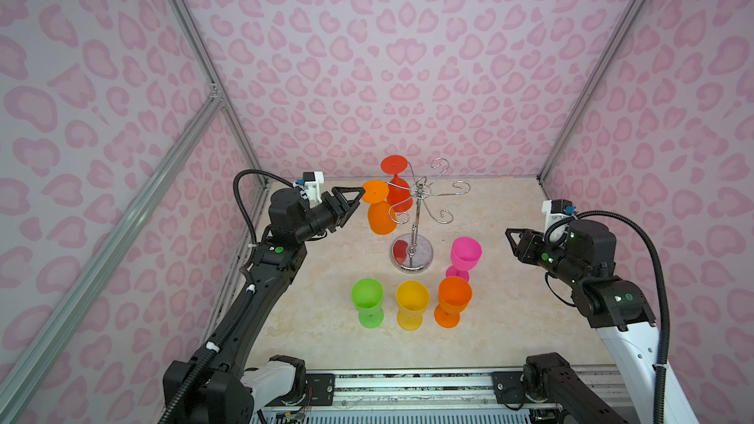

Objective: Take the wine glass off the wine glass rack
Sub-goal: 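Open the right gripper and draw it back while the left gripper reaches the orange glass, then close the left gripper on the orange glass foot on the rack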

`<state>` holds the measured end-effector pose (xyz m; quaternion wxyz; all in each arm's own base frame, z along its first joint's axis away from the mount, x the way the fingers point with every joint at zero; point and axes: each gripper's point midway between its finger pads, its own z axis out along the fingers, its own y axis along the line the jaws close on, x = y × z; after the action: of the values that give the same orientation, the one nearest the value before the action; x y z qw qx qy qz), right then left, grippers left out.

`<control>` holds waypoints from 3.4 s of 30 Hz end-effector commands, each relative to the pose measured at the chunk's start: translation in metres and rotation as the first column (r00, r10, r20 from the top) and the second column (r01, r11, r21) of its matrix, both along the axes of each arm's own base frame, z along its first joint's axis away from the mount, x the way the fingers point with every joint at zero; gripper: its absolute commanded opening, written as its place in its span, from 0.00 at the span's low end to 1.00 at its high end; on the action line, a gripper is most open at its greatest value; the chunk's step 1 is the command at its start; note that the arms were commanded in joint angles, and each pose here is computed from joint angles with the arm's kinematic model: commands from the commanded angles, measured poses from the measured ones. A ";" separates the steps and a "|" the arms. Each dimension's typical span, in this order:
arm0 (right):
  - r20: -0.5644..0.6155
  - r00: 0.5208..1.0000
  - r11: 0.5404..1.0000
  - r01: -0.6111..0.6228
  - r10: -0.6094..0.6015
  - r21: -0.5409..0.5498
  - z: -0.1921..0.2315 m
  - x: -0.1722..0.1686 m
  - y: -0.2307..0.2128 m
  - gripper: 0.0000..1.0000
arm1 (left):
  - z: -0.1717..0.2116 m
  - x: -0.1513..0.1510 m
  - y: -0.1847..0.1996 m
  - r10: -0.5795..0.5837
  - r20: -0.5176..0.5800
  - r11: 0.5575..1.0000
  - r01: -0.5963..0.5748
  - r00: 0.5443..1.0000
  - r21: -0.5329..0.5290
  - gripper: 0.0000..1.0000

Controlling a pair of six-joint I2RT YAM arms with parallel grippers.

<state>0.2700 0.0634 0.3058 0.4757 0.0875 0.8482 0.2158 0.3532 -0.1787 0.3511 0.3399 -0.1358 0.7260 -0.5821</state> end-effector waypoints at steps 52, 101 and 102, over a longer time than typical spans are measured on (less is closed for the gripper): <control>-0.017 1.000 0.992 -0.018 0.021 0.128 -0.016 0.012 0.003 0.43 | 0.006 0.011 -0.011 -0.069 0.024 0.995 0.071 0.997 -0.069 0.04; -0.026 1.000 0.984 -0.009 0.014 0.181 -0.024 0.018 -0.002 0.43 | 0.017 0.025 -0.039 -0.145 0.104 0.987 0.135 0.984 0.090 0.02; -0.027 1.000 0.983 -0.010 0.015 0.181 -0.025 0.018 -0.002 0.43 | 0.016 0.024 -0.040 -0.147 0.105 0.986 0.137 0.984 0.098 0.02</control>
<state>0.2862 0.0601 0.2792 0.4486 0.1316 0.8352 0.2896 0.3792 -0.2171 0.3632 0.3286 -0.0561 0.7375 -0.5873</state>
